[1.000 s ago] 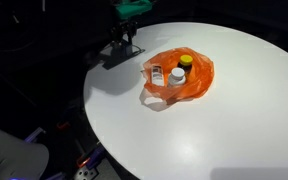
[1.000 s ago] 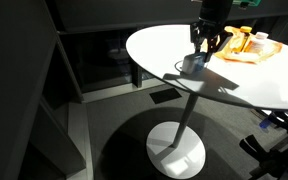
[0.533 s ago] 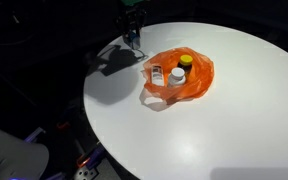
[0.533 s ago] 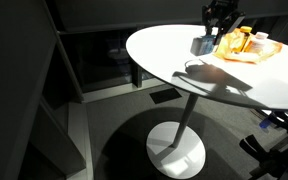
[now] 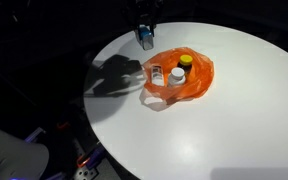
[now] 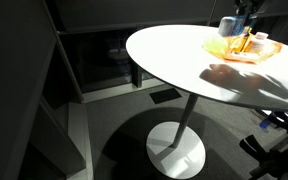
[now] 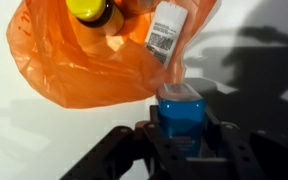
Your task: Put the box in the plastic
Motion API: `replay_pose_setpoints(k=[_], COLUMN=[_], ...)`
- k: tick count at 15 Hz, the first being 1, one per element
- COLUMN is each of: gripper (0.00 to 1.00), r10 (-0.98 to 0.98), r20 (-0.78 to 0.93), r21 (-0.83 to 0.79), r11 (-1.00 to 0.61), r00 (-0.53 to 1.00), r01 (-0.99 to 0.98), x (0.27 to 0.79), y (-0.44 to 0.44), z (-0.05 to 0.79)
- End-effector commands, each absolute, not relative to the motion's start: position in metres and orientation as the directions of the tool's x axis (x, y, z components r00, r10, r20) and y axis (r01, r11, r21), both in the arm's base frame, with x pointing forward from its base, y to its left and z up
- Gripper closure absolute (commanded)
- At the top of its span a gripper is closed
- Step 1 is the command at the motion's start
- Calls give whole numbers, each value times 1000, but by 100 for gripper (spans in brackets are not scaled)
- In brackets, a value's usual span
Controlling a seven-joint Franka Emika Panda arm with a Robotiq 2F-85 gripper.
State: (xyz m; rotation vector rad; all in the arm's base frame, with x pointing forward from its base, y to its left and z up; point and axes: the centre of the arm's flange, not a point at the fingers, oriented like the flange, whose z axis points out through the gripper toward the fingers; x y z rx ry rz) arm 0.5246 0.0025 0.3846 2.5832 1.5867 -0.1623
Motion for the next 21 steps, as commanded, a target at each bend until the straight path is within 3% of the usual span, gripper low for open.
replay_pose_setpoints(k=[1,10,21], gripper=[82,82,82], r10=[804,634,587], r20=[-193,-223,-239], r21=[43,32,24], r11=[-566,-754,-793], r00=[563,740,774], r01=[823,656,609], x=[502,467,479], y=[-22,-89,-129], z=[398,394,388])
